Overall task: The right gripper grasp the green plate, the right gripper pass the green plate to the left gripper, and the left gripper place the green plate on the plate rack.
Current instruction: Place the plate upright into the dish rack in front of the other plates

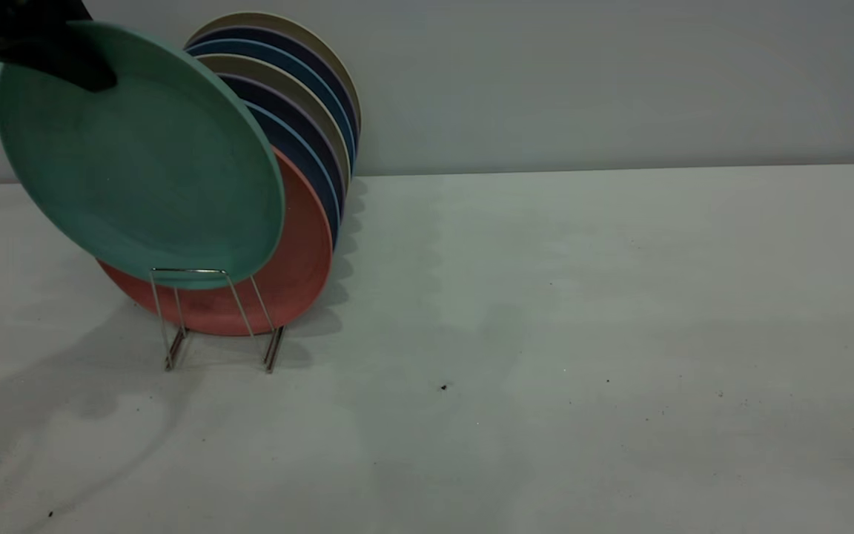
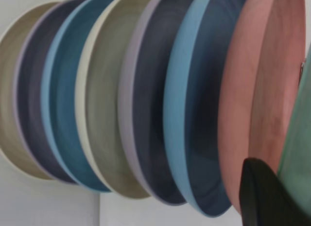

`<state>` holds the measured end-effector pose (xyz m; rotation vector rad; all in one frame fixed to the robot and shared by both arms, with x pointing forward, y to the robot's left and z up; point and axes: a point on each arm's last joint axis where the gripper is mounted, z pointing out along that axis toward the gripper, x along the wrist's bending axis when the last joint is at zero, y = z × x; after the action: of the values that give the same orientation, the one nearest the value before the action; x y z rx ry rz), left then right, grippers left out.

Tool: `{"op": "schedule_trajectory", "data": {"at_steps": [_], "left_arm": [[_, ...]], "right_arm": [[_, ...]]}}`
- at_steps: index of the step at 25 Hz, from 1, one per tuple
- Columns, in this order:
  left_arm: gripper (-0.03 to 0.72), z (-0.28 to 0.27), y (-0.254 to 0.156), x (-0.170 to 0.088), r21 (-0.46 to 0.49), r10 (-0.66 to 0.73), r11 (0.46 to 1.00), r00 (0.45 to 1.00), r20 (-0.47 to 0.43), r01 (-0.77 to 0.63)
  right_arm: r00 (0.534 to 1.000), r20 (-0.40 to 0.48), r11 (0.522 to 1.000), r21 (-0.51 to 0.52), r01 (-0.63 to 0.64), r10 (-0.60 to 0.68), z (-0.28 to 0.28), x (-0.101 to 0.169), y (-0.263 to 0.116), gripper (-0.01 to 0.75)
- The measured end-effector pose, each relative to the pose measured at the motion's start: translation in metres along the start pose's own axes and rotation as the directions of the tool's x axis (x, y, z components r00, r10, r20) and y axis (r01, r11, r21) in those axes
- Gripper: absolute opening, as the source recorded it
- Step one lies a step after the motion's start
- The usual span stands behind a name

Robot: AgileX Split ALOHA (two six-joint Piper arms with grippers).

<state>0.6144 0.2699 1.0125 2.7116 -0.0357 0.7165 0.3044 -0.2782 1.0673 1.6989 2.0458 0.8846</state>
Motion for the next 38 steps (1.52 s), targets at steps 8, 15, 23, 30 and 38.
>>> {"op": "schedule_trajectory", "data": {"at_steps": [8, 15, 23, 30, 38], "left_arm": [[0.093, 0.009, -0.003, -0.002, 0.001, -0.032, 0.999, 0.999, 0.022, 0.032], [0.093, 0.021, -0.007, -0.006, 0.003, -0.048, 0.999, 0.997, 0.056, 0.048], [0.197, 0.026, -0.008, -0.011, -0.006, -0.079, 0.997, 0.990, 0.114, 0.080], [0.301, 0.026, -0.008, -0.012, -0.007, -0.081, 0.997, 0.989, 0.127, 0.083], [0.331, 0.016, -0.005, -0.011, 0.013, -0.158, 0.987, 0.980, 0.118, 0.158]], "right_arm": [[1.000, 0.009, 1.000, -0.004, 0.003, -0.003, 0.000, -0.001, 0.000, 0.523], [1.000, 0.011, 1.000, -0.005, 0.003, -0.003, 0.000, -0.001, 0.000, 0.523], [1.000, 0.011, 1.000, -0.005, 0.003, -0.003, 0.000, -0.001, 0.000, 0.523], [1.000, 0.011, 1.000, -0.005, 0.003, -0.003, 0.000, -0.001, 0.000, 0.523], [1.000, 0.016, 1.000, -0.003, 0.005, -0.005, 0.000, -0.001, 0.000, 0.523]]}}
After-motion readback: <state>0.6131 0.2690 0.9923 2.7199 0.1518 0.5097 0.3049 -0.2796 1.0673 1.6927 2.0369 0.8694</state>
